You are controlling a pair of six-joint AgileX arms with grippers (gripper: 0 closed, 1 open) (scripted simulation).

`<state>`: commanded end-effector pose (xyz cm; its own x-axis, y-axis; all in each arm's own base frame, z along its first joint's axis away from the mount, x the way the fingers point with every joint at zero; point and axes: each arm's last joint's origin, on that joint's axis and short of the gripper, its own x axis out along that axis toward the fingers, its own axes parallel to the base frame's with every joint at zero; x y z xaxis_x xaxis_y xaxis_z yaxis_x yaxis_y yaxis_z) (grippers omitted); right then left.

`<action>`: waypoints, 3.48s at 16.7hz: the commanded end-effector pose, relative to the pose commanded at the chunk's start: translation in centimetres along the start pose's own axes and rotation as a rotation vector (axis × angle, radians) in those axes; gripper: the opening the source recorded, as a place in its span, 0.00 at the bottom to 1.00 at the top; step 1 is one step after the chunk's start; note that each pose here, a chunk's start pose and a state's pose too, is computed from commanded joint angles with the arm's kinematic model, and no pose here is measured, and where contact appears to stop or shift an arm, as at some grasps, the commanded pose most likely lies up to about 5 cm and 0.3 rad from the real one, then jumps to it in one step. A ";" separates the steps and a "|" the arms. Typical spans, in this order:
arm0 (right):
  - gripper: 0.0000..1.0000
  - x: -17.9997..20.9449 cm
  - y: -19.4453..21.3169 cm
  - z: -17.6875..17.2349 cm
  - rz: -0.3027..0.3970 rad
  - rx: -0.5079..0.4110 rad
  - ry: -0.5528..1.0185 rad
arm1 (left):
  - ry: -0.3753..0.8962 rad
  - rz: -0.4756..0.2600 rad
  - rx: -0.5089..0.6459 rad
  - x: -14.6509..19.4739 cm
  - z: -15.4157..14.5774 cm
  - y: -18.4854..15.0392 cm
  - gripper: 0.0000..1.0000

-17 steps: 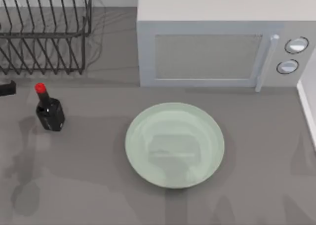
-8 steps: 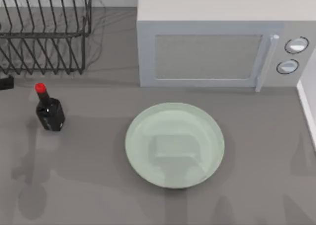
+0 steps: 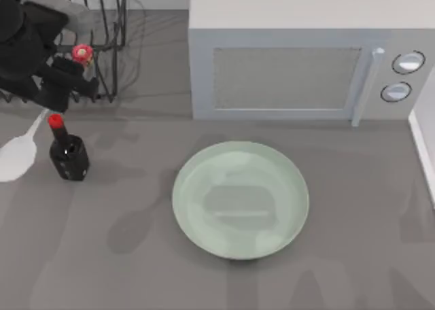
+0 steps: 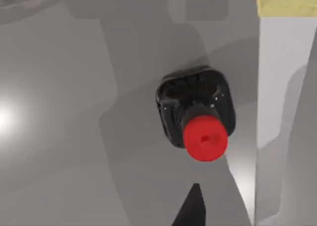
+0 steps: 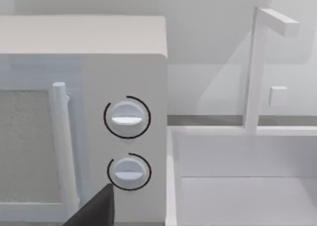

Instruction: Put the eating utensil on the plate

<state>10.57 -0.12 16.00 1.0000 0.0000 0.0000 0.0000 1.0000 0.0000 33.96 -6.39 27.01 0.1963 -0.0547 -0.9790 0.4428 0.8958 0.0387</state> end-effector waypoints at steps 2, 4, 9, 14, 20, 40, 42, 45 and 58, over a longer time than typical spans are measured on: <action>1.00 0.0 0.0 0.0 0.000 0.000 0.000 | -0.040 -0.011 0.230 -0.5 2.1 -3.6 0.00; 1.00 0.0 0.0 0.0 0.000 0.000 0.000 | -0.063 -0.024 0.453 -0.5 3.8 -7.5 0.00; 1.00 0.0 0.0 0.0 0.000 0.000 0.000 | -0.025 -0.063 0.898 2.5 6.3 -16.3 0.00; 1.00 0.0 0.0 0.0 0.000 0.000 0.000 | 0.134 -0.119 1.106 8.4 6.3 -21.2 0.00; 1.00 0.0 0.0 0.0 0.000 0.000 0.000 | 0.168 -0.130 1.122 9.5 6.1 -21.4 0.00; 1.00 0.0 0.0 0.0 0.000 0.000 0.000 | 0.035 -0.103 1.197 8.0 6.2 -24.0 0.00; 1.00 0.0 0.0 0.0 0.000 0.000 0.000 | 0.023 -0.089 1.189 8.1 6.4 -23.8 0.00; 1.00 0.0 0.0 0.0 0.000 0.000 0.000 | 0.045 -0.088 1.170 9.4 6.4 -23.3 0.00; 1.00 0.0 0.0 0.0 0.000 0.000 0.000 | 0.170 -0.131 1.126 13.9 5.4 -22.1 0.15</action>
<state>10.57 -0.12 16.00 1.0000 0.0000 0.0000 0.0000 1.0000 0.0000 31.63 -29.27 13.58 0.0079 0.0186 -0.9998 0.9998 -0.0204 0.0075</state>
